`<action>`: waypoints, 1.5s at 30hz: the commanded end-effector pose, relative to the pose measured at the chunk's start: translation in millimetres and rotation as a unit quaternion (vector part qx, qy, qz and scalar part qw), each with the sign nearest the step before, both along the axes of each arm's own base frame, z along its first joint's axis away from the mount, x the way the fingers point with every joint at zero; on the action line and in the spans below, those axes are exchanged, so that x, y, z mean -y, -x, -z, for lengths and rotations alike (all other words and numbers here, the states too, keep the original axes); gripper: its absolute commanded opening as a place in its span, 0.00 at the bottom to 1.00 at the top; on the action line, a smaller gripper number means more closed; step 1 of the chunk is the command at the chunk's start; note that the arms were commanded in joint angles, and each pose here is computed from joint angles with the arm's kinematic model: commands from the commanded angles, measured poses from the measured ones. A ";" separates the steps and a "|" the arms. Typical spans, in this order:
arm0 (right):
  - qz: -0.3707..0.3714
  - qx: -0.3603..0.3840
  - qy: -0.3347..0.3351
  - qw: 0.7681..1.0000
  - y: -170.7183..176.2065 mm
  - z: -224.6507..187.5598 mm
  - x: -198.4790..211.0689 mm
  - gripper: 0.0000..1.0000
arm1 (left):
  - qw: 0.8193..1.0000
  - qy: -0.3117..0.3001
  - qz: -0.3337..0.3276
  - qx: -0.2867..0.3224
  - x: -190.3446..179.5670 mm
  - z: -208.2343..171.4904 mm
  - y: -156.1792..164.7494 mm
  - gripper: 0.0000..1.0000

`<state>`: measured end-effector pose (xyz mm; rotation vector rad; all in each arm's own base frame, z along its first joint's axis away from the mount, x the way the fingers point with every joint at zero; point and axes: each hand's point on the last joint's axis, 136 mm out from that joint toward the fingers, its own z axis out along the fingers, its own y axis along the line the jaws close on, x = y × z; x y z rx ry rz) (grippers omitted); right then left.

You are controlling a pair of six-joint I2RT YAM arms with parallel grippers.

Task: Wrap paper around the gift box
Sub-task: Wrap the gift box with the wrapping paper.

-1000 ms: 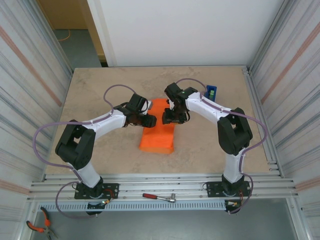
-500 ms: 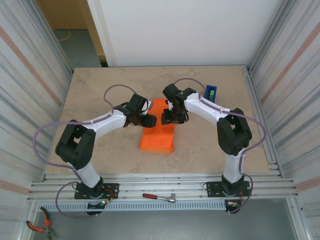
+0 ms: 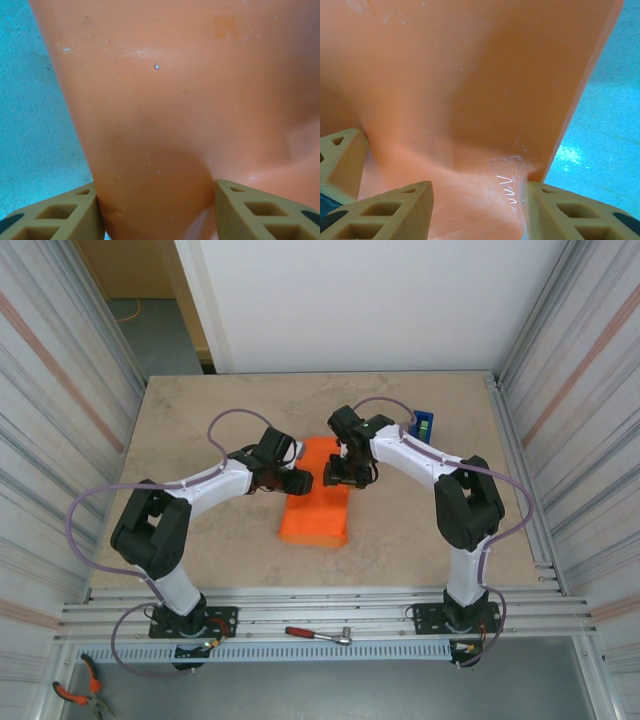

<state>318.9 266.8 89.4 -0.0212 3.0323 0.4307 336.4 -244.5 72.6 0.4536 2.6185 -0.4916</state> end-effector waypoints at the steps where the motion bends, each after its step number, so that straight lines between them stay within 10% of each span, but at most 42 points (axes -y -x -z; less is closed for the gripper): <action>1: 0.054 -0.064 0.089 0.993 18.7 28.8 48.1 0.51 | 0.988 -0.100 0.026 -0.111 -23.0 72.0 55.1 0.54; 27: 0.127 -0.116 0.083 0.981 23.0 31.3 56.3 0.50 | 0.988 -0.104 0.030 -0.111 -22.1 73.3 56.4 0.53; 45: -0.039 0.003 0.069 0.997 4.7 22.0 49.3 0.57 | 0.987 -0.107 0.030 -0.113 -22.3 75.7 57.1 0.52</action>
